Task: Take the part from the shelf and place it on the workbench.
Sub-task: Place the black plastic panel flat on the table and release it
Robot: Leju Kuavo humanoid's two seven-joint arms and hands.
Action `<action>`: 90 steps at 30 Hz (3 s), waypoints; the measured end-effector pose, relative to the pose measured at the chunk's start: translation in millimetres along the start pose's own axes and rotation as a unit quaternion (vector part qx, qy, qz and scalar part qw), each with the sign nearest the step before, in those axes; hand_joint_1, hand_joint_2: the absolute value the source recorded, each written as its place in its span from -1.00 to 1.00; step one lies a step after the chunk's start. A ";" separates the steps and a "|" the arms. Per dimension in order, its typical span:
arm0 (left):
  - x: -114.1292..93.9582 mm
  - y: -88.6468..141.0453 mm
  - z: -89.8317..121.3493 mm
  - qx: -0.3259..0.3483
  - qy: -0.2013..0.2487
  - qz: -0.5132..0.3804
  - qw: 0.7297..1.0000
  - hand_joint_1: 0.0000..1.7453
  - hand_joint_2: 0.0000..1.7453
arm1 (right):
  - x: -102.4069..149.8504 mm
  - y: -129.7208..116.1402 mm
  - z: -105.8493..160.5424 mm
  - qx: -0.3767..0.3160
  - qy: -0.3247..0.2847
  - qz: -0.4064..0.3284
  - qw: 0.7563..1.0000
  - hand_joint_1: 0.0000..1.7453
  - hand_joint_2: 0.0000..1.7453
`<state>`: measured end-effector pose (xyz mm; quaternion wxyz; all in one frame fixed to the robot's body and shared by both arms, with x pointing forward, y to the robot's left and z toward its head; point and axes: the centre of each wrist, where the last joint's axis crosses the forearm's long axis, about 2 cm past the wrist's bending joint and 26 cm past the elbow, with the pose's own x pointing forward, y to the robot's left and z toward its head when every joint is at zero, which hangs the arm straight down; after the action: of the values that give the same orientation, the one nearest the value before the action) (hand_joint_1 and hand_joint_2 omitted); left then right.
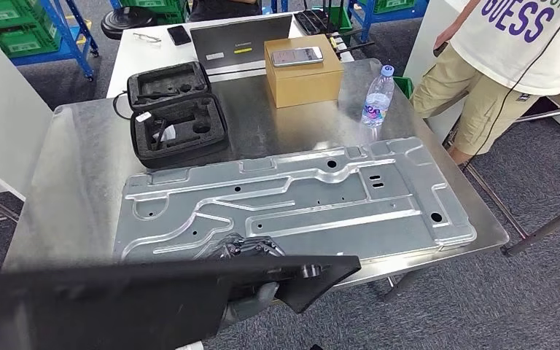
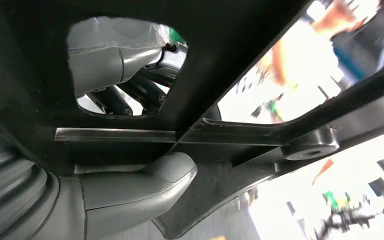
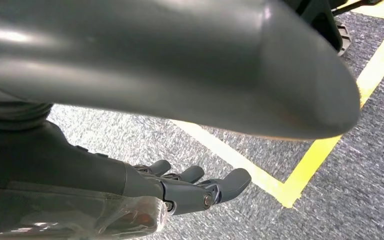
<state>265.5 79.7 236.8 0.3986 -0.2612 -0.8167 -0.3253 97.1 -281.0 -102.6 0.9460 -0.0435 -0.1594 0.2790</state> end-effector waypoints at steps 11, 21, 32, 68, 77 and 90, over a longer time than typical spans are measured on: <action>-12.3 8.2 -18.4 -0.009 0.031 0.076 0.997 1.00 1.00 | 10.7 -0.9 -0.9 -0.001 -0.008 0.011 1.000 -1.00 -1.00; -36.9 20.0 -16.9 0.003 0.080 0.051 0.996 1.00 1.00 | 15.1 -1.8 -1.3 -0.002 -0.009 0.020 1.000 -1.00 -1.00; -64.7 34.8 -8.9 0.017 0.146 0.025 0.989 1.00 1.00 | 17.5 -1.6 -1.4 -0.002 -0.011 0.026 1.000 -1.00 -1.00; -81.6 49.9 -82.9 -0.183 0.328 -0.383 0.844 1.00 1.00 | 36.7 3.5 -1.8 0.002 -0.025 0.050 0.998 -1.00 -1.00; -85.0 46.0 -82.9 -0.156 0.310 -0.381 0.857 1.00 1.00 | 34.9 9.2 -1.2 0.007 -0.023 0.054 0.998 -1.00 -1.00; -80.1 58.8 -89.0 -0.167 0.330 -0.410 0.834 1.00 1.00 | 36.7 8.8 -1.3 0.006 -0.025 0.060 0.998 -1.00 -1.00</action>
<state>392.4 38.8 231.9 0.4248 0.1580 -0.6023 -0.6571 122.1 -253.7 -95.1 0.9234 -0.0401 -0.1787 0.3373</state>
